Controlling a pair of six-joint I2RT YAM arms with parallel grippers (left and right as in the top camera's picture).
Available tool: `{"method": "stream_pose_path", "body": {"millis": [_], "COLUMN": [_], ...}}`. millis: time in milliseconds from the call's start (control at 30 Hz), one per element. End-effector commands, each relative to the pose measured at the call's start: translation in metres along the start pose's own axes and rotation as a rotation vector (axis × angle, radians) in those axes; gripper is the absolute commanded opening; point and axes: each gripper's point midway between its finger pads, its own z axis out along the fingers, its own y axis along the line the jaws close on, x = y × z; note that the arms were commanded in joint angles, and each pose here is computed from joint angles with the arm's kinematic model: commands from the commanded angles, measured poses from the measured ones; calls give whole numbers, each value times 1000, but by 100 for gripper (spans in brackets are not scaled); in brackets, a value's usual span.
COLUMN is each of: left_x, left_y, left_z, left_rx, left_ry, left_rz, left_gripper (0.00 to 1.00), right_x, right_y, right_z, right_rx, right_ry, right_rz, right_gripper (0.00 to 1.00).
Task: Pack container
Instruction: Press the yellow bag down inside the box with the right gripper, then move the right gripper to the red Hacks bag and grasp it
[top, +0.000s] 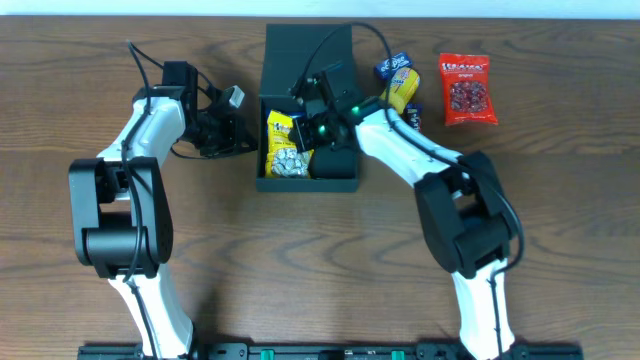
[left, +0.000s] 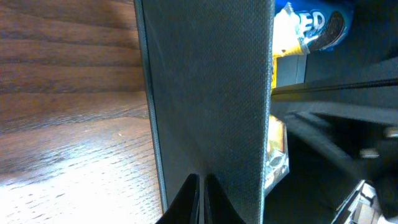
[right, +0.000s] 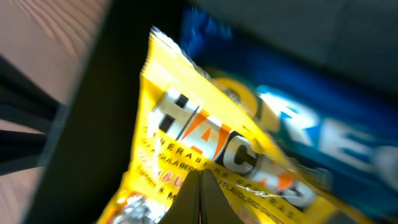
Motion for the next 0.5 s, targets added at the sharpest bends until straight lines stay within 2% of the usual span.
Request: {"method": "stream_pose_path", "body": {"millis": [0,233,467], "left_x": [4,4,4], "left_y": [-3,-3,-3], "left_z": [6,6,6], "left_rx": [17,17,18], "left_ry": [16,16,16], "left_rz": [-16,-19,-23], "left_gripper": [6,6,6], "right_x": [13,28,25], "right_y": [1,0,15], "right_z": [18,34,36], "right_rx": [-10,-29,-92], "right_ry": [44,88,75], "right_rz": [15,29,19], "right_gripper": [1,1,1]}}
